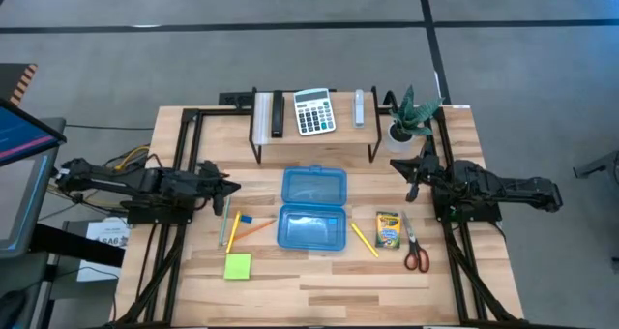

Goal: Pack school essentials
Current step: Put the left yellow pen into the blue supply box

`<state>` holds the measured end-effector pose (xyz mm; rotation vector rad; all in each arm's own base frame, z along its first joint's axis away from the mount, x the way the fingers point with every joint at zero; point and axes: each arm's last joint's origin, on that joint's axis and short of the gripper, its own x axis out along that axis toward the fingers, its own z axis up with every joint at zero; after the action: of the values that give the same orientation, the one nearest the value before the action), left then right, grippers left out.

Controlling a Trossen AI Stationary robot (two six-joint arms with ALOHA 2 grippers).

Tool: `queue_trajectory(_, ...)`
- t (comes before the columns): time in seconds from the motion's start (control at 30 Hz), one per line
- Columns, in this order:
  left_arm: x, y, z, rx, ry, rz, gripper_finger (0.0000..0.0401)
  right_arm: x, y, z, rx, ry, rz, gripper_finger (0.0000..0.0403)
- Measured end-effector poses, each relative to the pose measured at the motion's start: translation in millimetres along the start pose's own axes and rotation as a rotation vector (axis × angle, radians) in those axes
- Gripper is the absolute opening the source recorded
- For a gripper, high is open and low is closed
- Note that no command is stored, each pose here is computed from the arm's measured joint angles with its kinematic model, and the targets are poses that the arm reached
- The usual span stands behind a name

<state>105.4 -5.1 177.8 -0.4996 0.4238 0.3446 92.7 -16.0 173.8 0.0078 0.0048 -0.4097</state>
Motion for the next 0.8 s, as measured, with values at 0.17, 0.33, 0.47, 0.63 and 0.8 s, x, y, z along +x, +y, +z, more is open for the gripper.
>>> queue_trajectory(0.17, -1, -17, 14, -0.004, 0.031, 0.002, 0.0000, 0, 0, 0, 0.000, 0.000, 0.000, 0.0049)
queue_trajectory(0.33, -3, -35, 29, 0.062, 0.079, 0.042, 0.0000, 0, 0, 0, 0.000, 0.000, 0.000, 0.0049)
queue_trajectory(0.47, -7, -47, 37, 0.061, 0.163, 0.082, 0.0000, 0, 0, 0, 0.000, 0.000, 0.000, 0.0049)
queue_trajectory(0.63, -8, -54, 31, 0.042, 0.265, 0.128, 0.0000, 0, 0, 0, 0.000, 0.000, 0.000, 0.0049)
queue_trajectory(0.8, -8, -62, 17, 0.016, 0.336, 0.142, 0.0000, 0, 0, 0, 0.000, 0.000, 0.000, 0.0049)
